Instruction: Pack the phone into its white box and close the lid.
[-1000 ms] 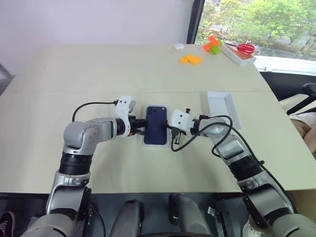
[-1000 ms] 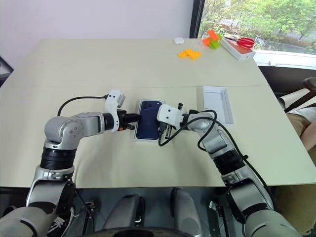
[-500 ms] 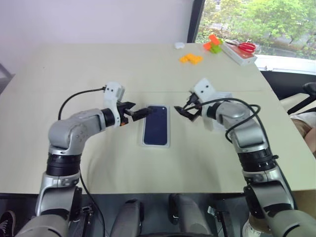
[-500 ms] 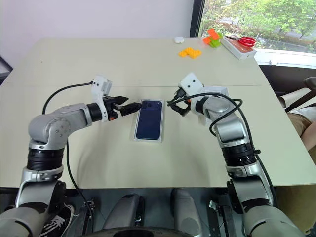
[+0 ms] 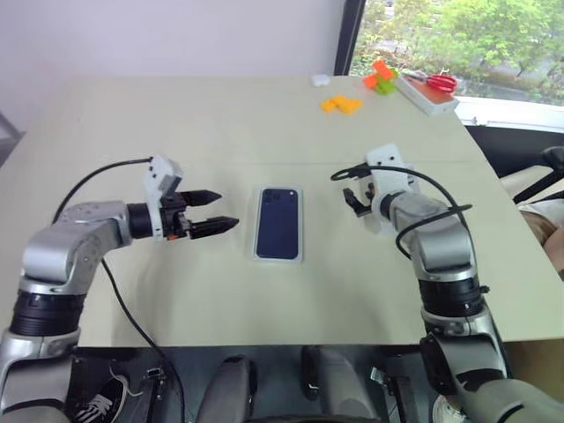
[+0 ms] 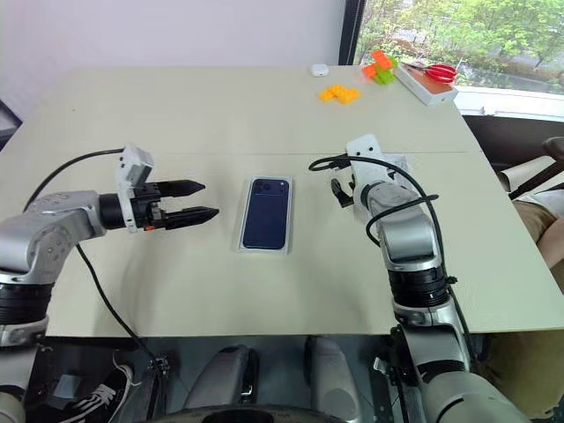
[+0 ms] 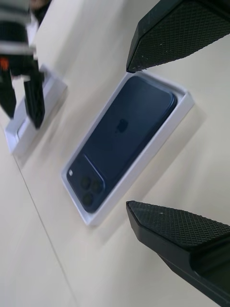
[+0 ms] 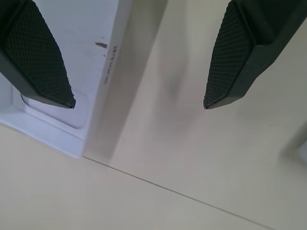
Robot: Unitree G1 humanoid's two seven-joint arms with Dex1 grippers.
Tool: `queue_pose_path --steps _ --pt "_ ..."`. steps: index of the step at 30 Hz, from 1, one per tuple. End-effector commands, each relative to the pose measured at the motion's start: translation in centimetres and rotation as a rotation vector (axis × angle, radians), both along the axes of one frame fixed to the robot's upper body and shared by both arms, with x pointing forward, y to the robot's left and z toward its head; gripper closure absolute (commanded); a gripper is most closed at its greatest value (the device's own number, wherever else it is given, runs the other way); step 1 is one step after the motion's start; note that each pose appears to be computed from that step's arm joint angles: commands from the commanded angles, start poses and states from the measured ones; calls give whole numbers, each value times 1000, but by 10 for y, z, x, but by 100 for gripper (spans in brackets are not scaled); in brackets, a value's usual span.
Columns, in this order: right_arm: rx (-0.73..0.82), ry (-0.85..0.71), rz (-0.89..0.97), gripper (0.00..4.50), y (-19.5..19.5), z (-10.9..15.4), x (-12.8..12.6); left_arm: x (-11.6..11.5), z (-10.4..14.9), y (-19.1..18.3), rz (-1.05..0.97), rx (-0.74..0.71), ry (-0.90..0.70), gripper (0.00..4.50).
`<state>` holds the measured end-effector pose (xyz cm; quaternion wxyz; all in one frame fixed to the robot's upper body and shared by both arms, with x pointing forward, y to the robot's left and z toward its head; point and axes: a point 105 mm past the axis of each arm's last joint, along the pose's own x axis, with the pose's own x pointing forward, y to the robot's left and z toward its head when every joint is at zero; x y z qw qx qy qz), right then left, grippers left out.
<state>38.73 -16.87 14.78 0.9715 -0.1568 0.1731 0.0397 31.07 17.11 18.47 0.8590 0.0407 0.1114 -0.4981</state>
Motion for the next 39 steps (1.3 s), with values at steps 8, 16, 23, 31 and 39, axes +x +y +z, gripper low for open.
queue_pose_path --steps 8,16,23,31,39 --pt "11 14 -153 72 -28 -20 11 -3 13 -2 33 -27 -74 0" --pt "82 0 -159 443 -26 -13 15 1 17 -2 63 -40 -85 0" --pt "502 -84 195 443 54 38 12 7 20 1 91 -73 -68 0" --pt "1218 -61 725 443 135 130 -42 20 33 9 158 -139 -85 0" --pt "1625 202 832 443 158 130 -63 20 34 9 169 -159 -75 0"
